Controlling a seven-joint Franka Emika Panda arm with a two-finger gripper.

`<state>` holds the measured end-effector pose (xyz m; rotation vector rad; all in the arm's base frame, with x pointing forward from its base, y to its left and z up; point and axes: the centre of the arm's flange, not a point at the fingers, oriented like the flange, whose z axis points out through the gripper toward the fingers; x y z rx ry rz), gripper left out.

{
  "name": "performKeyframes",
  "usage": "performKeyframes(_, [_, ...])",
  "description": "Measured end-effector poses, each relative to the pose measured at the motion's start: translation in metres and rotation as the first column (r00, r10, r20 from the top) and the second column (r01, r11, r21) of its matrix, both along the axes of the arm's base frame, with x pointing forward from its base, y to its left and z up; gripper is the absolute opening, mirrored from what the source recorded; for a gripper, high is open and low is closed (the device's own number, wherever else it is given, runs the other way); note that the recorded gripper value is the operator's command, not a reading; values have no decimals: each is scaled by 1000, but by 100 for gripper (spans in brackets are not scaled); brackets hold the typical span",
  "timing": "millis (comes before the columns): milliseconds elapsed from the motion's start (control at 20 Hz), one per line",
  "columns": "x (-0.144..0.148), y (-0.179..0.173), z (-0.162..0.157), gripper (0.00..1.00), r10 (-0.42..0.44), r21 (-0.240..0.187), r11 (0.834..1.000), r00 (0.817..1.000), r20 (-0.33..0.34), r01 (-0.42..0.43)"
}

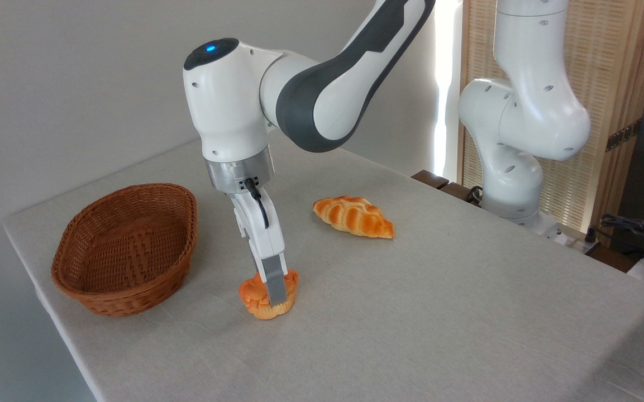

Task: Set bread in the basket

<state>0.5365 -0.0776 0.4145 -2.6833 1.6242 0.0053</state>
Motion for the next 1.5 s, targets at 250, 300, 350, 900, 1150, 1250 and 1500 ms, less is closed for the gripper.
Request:
performKeyframes(250, [4,-1,10,25,0,-3,1000,1000,20,0])
performKeyframes(300, [9,-2,22,26,0,-7,1000,999,43,1])
performKeyframes(350, [16,-6,40,29,0,-20,1000,998,70,1])
performKeyframes(900, [91,-131,91,82,340,-294,911,931,137,-290])
performKeyframes(1150, [101,-147,66,100,355,-326,898,925,139,-296])
performKeyframes(1250, [101,-148,63,100,355,-327,898,925,139,-295])
performKeyframes(1500, [103,-144,50,100,341,-293,911,929,143,-290])
